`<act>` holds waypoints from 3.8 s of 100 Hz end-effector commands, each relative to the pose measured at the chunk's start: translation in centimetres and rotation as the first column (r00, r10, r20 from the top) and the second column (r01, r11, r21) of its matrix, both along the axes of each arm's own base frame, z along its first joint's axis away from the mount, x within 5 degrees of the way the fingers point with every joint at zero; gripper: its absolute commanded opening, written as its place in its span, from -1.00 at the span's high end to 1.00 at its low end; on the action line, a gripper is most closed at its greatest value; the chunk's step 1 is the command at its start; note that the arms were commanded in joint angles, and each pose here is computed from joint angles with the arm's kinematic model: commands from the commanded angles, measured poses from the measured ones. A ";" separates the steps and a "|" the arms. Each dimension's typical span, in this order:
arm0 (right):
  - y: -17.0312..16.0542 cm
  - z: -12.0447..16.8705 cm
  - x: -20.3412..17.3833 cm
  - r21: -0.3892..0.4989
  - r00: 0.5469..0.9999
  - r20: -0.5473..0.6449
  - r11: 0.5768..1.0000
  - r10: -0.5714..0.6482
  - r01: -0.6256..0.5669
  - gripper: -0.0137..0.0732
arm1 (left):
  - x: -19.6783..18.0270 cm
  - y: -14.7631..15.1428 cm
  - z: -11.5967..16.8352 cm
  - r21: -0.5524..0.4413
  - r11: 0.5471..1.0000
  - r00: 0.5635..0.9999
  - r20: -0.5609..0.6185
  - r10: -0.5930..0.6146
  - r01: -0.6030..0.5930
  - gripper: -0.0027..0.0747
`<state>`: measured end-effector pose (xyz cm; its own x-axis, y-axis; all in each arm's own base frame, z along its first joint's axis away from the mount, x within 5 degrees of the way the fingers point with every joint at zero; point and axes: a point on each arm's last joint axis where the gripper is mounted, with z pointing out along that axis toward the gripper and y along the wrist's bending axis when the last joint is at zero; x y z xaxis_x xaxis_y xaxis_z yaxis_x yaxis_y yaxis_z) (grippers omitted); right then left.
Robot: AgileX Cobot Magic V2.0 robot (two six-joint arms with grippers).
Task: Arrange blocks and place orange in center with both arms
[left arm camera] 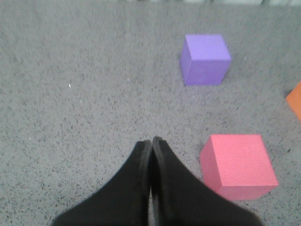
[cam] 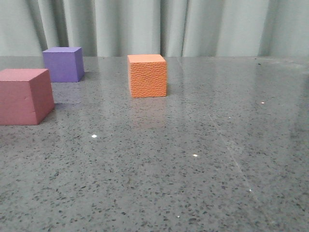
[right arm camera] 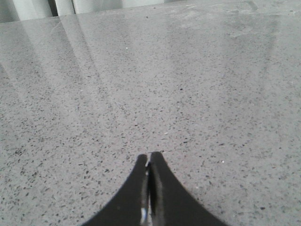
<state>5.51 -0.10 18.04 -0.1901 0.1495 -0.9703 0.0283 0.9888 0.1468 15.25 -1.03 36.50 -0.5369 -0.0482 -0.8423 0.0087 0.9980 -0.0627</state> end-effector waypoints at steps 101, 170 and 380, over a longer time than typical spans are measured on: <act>0.0 1.4 -0.1 -0.009 0.993 0.119 1.000 0.005 -0.004 0.96 | 1.3 -0.6 1.9 -0.083 0.996 0.989 0.145 -0.013 0.025 -0.75; 0.0 1.4 -0.1 -0.009 0.993 0.119 1.000 0.005 -0.004 0.96 | 12.5 -18.8 3.9 -0.233 0.863 0.893 0.147 -0.425 0.449 -0.75; 0.0 1.4 -0.1 -0.009 0.993 0.119 1.000 0.005 -0.004 0.96 | 19.4 -28.1 -6.8 -0.128 0.974 0.929 -0.301 -0.218 0.187 0.57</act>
